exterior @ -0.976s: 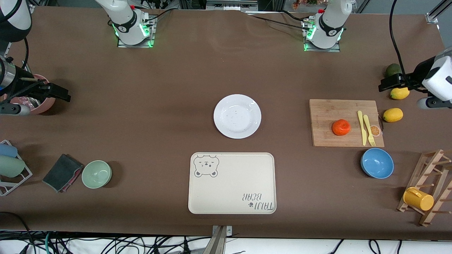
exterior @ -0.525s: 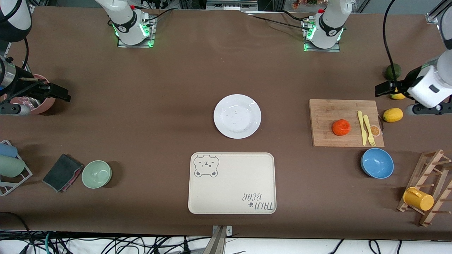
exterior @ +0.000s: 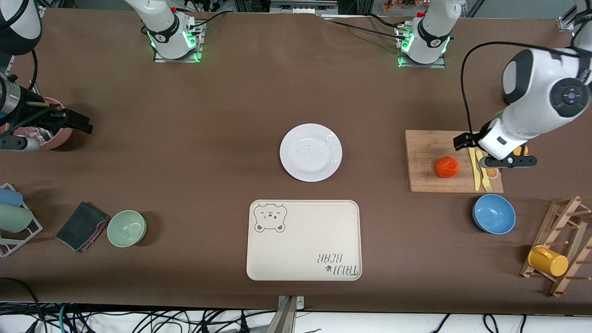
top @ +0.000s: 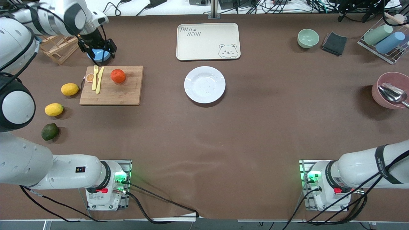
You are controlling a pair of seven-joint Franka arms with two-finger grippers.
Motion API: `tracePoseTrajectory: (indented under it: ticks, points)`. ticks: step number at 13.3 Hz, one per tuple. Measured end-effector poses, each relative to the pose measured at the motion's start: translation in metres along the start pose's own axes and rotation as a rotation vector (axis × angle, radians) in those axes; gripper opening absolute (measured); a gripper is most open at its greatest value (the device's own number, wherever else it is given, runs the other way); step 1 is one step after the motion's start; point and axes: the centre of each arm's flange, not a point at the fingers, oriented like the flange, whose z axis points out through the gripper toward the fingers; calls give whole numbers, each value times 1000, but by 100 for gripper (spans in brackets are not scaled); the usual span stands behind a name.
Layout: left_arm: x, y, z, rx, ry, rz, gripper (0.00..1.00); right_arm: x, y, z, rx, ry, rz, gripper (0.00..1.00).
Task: Place orange and plate with both arms
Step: 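Reach the left gripper down over the orange on the cutting board, then close the left gripper on the orange and lift it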
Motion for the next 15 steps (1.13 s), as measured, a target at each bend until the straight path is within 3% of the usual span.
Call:
tracePoseTrajectory:
  ticks: [6, 12, 15]
  points:
    - [-22, -2, 69, -24, 75, -21, 100, 0, 0, 0, 0, 0, 0, 100]
    - [-9, -5, 111, -39, 140, -39, 100, 0, 0, 0, 0, 0, 0, 100]
    - [-7, -4, 135, -57, 135, -62, 100, 0, 0, 0, 0, 0, 0, 100]
